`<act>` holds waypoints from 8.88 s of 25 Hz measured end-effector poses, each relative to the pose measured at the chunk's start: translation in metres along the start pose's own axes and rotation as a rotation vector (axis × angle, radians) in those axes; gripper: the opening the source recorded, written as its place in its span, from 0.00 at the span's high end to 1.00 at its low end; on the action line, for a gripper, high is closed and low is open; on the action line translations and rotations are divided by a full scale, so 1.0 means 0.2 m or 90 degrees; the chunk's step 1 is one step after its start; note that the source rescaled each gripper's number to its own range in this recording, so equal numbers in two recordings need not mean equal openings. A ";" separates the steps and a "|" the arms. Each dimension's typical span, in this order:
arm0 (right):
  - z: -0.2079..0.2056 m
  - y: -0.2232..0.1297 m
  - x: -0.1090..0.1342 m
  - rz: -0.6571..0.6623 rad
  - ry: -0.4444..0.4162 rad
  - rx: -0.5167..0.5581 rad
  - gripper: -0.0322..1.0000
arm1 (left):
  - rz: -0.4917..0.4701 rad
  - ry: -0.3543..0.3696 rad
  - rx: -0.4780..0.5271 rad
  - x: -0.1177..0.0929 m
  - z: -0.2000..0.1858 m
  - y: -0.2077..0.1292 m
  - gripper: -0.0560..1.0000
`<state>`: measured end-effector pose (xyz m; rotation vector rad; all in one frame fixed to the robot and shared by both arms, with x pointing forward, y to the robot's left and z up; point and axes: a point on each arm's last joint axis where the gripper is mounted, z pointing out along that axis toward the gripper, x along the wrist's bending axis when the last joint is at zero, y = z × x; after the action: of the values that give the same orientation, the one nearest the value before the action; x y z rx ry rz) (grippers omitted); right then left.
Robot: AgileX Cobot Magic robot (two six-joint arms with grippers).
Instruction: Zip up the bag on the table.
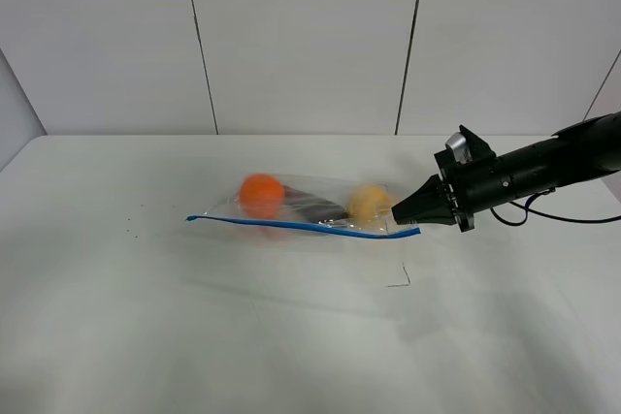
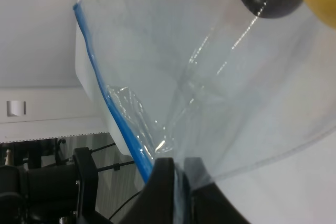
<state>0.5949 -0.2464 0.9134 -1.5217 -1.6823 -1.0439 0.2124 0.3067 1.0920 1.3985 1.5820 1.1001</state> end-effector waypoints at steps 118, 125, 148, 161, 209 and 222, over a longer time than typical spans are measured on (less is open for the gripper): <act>-0.38 -0.08 0.16 -0.054 -0.505 -0.011 0.00 | 0.030 -0.030 0.159 -0.03 0.16 -0.22 0.00; -0.51 -0.11 0.19 -0.029 -0.644 -0.042 0.00 | 0.030 -0.030 0.159 -0.03 0.16 -0.22 0.00; -0.55 -0.14 0.22 0.000 -0.672 -0.040 0.00 | 0.030 -0.030 0.160 -0.03 0.16 -0.22 0.00; -0.72 -0.25 0.57 -0.144 -0.671 -0.159 0.00 | 0.030 -0.030 0.160 -0.03 0.16 -0.22 0.00; -0.65 -1.71 0.82 -0.411 -0.615 -0.570 0.00 | 0.030 -0.030 0.159 -0.03 0.16 -0.22 0.00; -0.61 -1.69 0.74 -0.387 -0.618 -0.539 0.00 | 0.030 -0.030 0.159 -0.03 0.16 -0.22 0.00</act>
<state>0.2353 -0.2870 1.0534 -2.3686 -2.6792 -1.6072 0.2272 0.3032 1.0388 1.6199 1.7049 0.9129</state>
